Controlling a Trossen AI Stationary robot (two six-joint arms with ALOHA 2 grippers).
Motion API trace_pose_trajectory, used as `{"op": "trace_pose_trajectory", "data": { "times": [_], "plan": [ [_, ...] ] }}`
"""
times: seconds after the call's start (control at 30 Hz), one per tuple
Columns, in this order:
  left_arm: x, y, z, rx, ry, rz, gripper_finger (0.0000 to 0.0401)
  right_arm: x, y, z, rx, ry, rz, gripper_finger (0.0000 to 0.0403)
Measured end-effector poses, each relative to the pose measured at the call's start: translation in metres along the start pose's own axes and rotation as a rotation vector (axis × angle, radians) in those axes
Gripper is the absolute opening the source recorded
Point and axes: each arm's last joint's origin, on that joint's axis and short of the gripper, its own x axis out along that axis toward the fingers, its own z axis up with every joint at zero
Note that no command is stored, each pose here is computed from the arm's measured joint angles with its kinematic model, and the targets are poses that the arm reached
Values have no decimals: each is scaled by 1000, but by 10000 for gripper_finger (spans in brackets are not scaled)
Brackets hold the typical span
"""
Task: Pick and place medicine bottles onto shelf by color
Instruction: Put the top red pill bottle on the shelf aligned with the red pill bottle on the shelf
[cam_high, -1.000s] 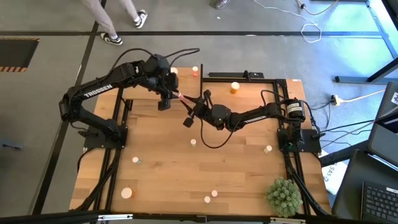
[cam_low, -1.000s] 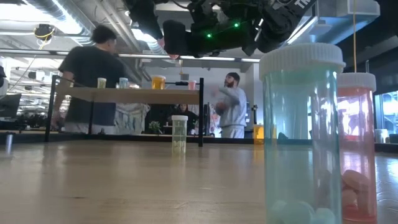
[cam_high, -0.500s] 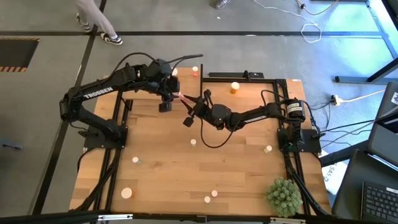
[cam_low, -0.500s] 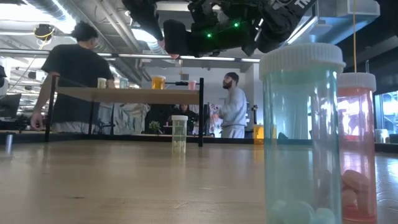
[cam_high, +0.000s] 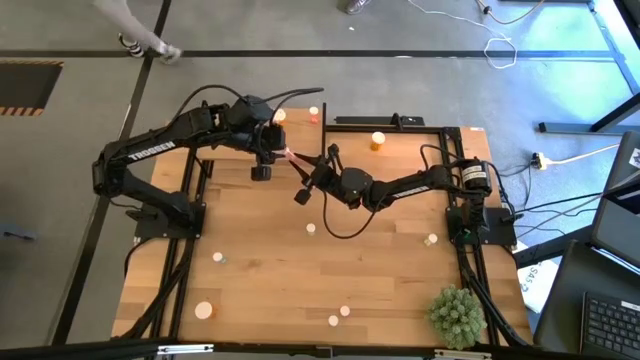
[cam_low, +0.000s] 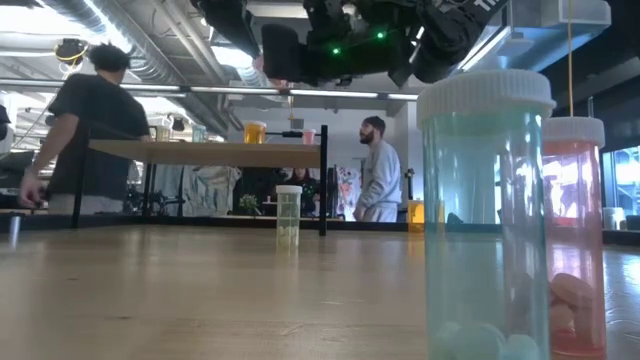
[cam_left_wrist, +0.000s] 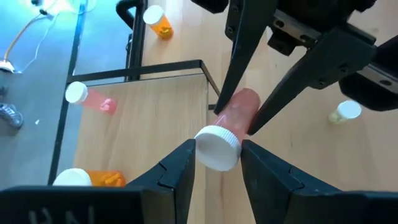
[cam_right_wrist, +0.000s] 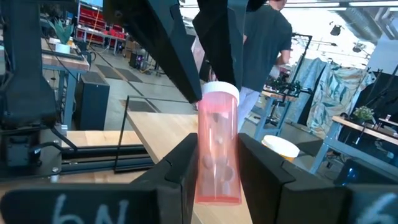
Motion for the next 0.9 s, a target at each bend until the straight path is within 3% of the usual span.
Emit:
{"op": "trace_pose_trajectory", "data": {
  "times": [0.67,0.9],
  "plan": [
    [-39,3,-9,-59,-50,53,121,-2,2,1,9,-6,-3,104],
    [-48,2,-26,-196,-15,-180,121,-5,1,11,26,-35,1,104]
  ]
}}
